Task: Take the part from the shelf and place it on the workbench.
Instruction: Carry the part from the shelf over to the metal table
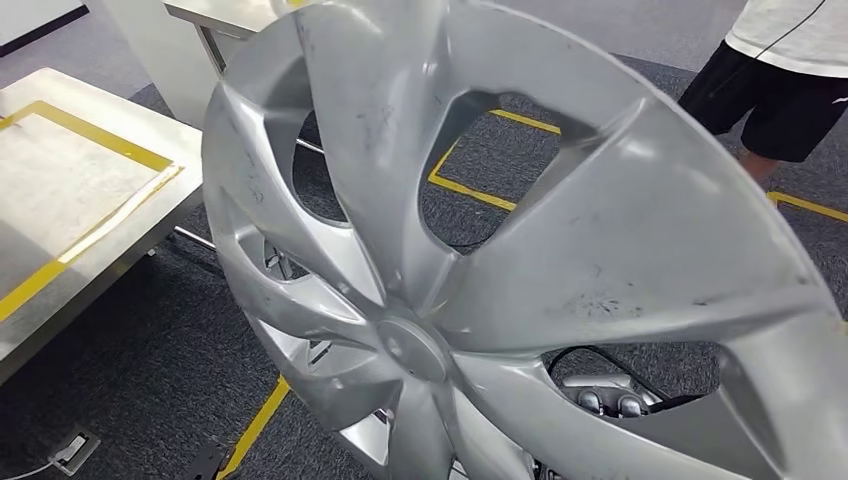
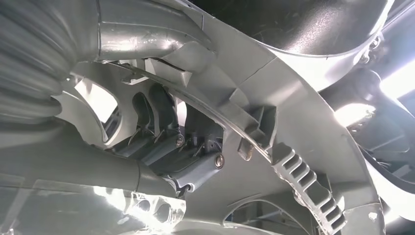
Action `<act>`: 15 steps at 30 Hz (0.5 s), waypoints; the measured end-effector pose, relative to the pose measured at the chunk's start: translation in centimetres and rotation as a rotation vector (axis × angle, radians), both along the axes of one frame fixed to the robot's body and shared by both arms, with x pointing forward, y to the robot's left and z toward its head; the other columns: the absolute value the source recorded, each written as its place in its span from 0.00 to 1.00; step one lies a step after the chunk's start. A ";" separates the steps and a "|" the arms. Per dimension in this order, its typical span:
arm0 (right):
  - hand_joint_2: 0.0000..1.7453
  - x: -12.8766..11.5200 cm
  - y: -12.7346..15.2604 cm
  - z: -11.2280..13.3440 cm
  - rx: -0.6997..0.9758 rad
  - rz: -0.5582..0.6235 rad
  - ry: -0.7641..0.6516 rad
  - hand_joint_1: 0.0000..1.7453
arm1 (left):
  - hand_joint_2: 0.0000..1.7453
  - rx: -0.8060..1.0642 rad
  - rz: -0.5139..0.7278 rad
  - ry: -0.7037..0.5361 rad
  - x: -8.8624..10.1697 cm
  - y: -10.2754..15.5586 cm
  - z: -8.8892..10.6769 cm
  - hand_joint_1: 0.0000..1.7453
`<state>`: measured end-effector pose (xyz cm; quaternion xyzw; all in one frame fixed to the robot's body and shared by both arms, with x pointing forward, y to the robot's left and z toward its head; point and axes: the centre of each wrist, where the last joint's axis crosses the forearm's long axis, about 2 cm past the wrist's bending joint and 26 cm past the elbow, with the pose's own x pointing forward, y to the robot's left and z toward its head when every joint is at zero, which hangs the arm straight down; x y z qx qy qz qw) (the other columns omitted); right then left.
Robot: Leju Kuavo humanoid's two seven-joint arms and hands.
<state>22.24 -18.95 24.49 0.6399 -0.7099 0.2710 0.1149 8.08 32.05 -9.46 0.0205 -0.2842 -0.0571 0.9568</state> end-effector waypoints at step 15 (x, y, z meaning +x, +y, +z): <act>1.00 0.0 0.0 0.2 -0.001 0.000 -0.005 0.71 | 1.00 0.004 -0.011 -0.008 0.4 0.2 0.1 0.00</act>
